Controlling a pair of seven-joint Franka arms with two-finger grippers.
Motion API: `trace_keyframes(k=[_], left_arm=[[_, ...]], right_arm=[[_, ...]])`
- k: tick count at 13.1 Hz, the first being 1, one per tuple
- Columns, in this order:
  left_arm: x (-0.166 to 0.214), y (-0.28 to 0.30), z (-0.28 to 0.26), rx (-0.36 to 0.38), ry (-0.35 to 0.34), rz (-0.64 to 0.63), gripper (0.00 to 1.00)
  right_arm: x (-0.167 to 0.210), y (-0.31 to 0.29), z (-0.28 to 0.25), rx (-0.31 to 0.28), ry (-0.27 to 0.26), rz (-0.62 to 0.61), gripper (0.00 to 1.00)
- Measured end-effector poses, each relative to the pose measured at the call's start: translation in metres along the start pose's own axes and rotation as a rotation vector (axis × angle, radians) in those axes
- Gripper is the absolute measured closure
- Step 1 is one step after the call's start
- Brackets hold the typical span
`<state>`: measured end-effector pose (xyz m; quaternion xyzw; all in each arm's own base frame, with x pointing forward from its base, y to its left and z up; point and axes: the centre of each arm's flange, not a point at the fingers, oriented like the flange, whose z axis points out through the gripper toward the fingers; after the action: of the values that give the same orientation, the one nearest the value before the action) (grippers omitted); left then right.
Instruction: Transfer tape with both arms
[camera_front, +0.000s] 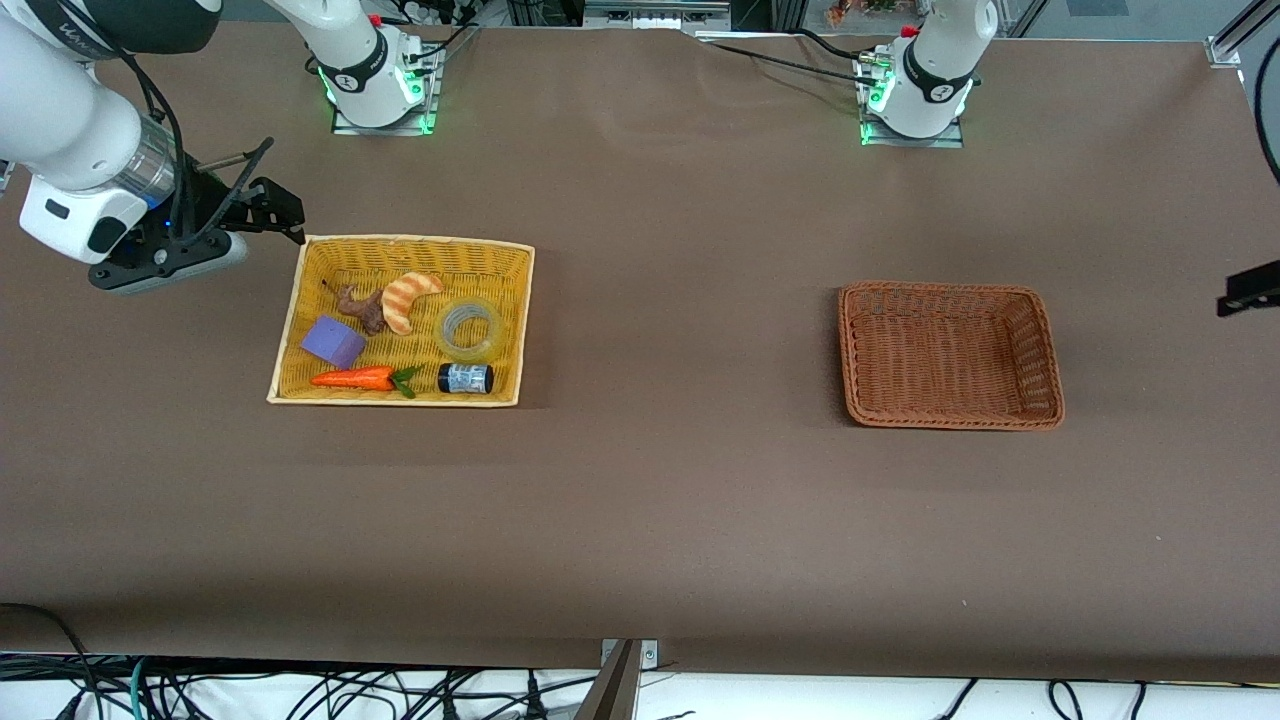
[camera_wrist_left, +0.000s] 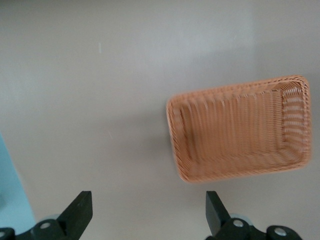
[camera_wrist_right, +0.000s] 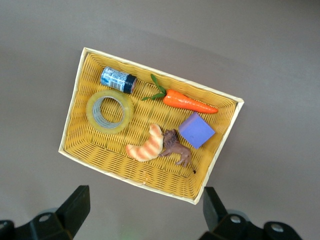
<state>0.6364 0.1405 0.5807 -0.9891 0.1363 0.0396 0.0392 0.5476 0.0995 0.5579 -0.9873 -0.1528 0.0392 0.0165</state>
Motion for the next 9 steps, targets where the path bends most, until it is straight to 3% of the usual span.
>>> trace_keyframes(k=[2, 4, 7, 9], left_arm=[[0.010, -0.002, 0.001, 0.006, 0.013, 0.088, 0.00], [0.012, 0.019, -0.004, -0.036, -0.018, 0.075, 0.00], [0.013, 0.066, -0.014, -0.137, -0.091, -0.228, 0.00], [0.017, 0.090, -0.017, -0.145, -0.117, -0.276, 0.00]], right_arm=[[0.000, 0.000, 0.000, 0.000, -0.002, -0.001, 0.00], [-0.001, 0.000, 0.000, 0.001, -0.005, 0.000, 0.00], [-0.001, 0.000, 0.000, 0.001, -0.006, 0.000, 0.00], [-0.001, 0.000, 0.000, 0.001, -0.006, 0.000, 0.00]])
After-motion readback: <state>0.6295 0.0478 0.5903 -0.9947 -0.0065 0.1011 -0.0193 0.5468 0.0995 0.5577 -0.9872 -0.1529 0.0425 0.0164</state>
